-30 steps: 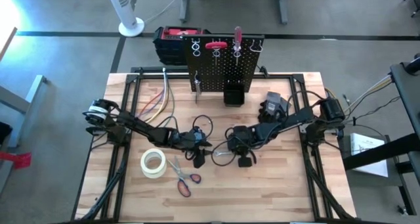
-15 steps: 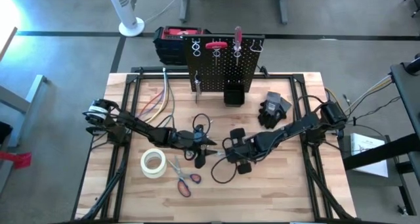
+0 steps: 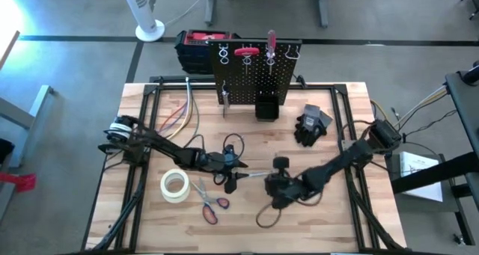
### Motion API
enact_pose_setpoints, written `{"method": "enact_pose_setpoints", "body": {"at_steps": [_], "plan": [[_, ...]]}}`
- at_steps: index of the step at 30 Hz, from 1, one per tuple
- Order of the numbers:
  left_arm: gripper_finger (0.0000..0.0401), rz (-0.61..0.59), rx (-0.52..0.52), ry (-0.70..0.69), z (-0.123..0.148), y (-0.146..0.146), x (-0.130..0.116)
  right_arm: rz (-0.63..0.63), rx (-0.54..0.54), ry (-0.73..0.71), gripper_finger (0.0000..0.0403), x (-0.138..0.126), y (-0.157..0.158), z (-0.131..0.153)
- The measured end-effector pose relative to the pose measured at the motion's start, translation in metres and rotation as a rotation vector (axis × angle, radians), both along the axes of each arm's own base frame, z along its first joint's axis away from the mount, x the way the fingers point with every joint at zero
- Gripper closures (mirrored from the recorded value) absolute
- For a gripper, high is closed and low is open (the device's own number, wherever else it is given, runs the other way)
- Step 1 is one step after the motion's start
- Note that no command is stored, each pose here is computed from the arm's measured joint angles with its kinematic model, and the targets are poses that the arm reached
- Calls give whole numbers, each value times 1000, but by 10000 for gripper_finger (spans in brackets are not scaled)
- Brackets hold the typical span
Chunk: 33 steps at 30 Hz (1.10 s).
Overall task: Hang tools onto peg board
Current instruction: Hang the wrench on the peg board
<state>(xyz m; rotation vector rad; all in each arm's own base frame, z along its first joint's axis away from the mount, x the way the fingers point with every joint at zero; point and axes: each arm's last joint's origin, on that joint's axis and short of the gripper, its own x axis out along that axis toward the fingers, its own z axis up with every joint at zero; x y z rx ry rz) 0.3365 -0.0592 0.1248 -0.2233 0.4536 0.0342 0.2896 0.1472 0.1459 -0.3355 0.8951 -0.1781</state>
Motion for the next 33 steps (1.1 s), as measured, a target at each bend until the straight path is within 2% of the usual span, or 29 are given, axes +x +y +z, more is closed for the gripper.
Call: {"method": "enact_pose_setpoints", "body": {"at_steps": [4,9,12,15,19,25,33], "plan": [[237,31,-14,14,-13,-2,17,3,-3,-5,364,-4,5,-12],[240,50,-9,106,-28,-5,37,-7,-31,42,286,-3,6,-31],[245,66,12,191,-32,-6,47,-20,-74,54,243,-2,5,-38],[246,99,38,254,-34,-7,53,-55,-150,39,219,-2,3,-43],[246,101,48,268,-35,-7,56,-83,-239,70,215,-4,-4,-46],[247,57,80,262,-35,-7,56,-74,-270,117,239,-2,-13,-46],[247,-5,55,230,-34,-9,59,-35,-298,169,254,6,-27,-46]]}}
